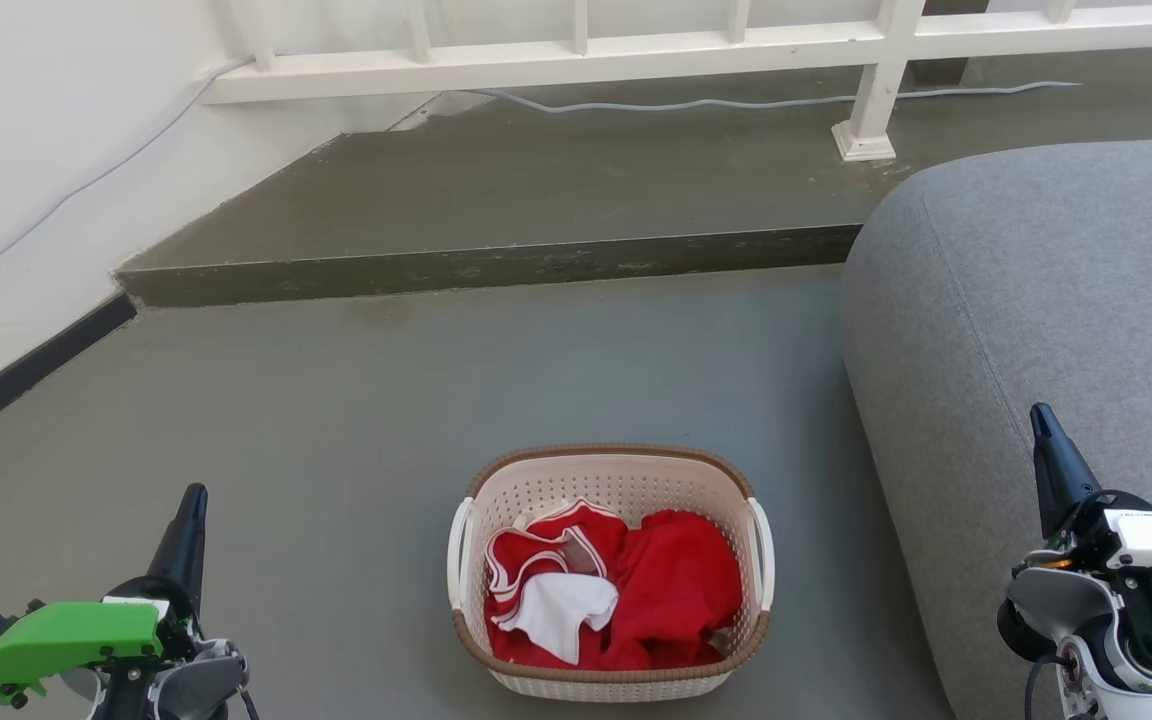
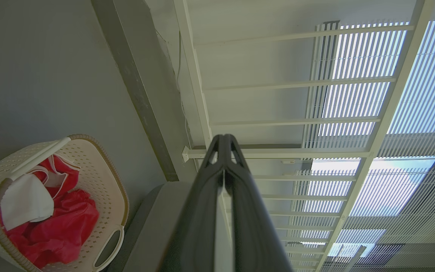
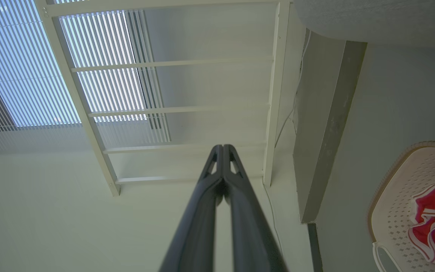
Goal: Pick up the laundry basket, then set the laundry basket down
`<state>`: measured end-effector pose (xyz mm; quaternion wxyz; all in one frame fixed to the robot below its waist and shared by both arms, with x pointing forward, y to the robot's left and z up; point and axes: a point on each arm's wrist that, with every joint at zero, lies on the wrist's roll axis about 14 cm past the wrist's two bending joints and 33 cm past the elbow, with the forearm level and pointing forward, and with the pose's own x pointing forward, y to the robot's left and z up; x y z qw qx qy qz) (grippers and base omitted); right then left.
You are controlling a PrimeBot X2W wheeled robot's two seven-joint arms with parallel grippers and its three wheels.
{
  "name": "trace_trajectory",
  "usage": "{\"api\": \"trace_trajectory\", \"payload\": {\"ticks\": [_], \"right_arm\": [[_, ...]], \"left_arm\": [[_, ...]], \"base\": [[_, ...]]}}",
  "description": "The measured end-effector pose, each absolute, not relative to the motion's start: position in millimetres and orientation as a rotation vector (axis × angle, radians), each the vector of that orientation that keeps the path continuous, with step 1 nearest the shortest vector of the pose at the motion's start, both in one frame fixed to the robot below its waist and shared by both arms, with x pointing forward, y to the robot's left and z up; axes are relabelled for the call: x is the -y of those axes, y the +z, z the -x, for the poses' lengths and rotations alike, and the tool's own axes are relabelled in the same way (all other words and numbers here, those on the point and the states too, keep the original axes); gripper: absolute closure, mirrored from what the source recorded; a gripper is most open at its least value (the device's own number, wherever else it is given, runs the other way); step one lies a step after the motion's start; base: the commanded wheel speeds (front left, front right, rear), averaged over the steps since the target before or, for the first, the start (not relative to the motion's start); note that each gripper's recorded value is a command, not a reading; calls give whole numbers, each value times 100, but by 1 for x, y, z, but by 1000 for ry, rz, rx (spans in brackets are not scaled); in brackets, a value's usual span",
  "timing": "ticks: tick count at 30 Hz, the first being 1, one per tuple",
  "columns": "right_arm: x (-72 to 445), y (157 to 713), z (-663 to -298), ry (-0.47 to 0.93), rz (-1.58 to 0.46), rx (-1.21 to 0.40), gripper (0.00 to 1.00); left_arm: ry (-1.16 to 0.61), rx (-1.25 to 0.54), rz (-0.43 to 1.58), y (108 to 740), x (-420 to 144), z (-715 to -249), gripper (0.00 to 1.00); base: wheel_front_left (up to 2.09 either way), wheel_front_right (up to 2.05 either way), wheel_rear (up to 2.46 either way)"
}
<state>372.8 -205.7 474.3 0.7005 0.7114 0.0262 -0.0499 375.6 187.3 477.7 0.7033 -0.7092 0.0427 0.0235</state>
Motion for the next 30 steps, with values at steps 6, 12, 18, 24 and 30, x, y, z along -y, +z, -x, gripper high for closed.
{"api": "trace_trajectory", "payload": {"ticks": [6, 12, 18, 24, 30], "right_arm": [[205, 474, -373, -108, -1585, -61, 100], [205, 474, -373, -108, -1585, -61, 100], [205, 474, -373, -108, -1585, -60, 100], [205, 474, -373, -108, -1586, -60, 100], [205, 474, -373, -108, -1586, -60, 100]], "left_arm": [[52, -95, 1578, 478, -187, -376, 100], [53, -95, 1578, 478, -187, -376, 100], [53, -95, 1578, 478, -187, -376, 100], [53, -94, 1578, 478, -187, -376, 100], [53, -95, 1578, 478, -187, -376, 100]], "base": [[0, 0, 0], [0, 0, 0], [0, 0, 0], [0, 0, 0], [0, 0, 0]]}}
